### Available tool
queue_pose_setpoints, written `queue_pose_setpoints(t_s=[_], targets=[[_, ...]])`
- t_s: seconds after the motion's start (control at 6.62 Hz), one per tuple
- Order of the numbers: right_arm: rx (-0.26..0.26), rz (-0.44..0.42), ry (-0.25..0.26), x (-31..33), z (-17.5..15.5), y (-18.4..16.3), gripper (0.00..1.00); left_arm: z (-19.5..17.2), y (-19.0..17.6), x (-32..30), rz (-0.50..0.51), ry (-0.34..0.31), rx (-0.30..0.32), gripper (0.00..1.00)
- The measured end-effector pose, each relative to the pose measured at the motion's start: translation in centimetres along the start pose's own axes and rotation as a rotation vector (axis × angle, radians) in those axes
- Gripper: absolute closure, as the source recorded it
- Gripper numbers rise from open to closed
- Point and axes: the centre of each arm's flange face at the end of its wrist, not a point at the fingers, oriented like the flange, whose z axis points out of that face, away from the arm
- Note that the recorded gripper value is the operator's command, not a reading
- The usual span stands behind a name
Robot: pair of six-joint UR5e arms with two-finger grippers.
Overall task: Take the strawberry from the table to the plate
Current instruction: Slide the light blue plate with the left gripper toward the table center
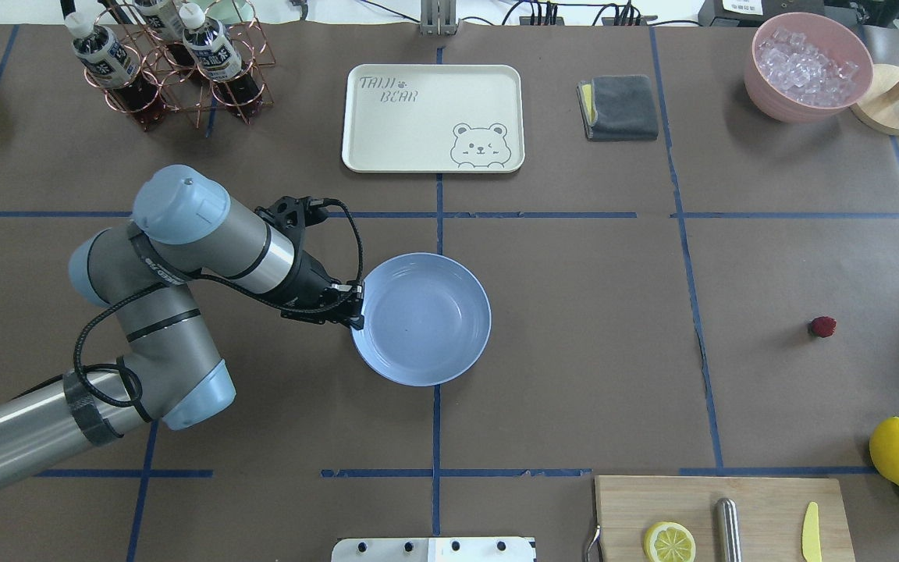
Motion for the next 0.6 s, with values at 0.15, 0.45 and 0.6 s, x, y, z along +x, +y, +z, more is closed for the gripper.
queue_pose_setpoints(t_s=[0.15,0.45,0.6], targets=[[0.0,-0.001,0.0,-0.04,0.03,-0.02,0.0,0.63,-0.04,0.17,0.001,-0.005,0.008,1.0],[-0.004,-0.007,-0.001,-0.25,0.23,-0.1,0.0,1.23,-0.01,0.68,0.006,-0.005,0.009,1.0],[-0.007,-0.01,-0.001,-0.36,0.37,-0.12,0.0,1.46,-0.09,0.68,0.011,0.0,0.013,1.0]])
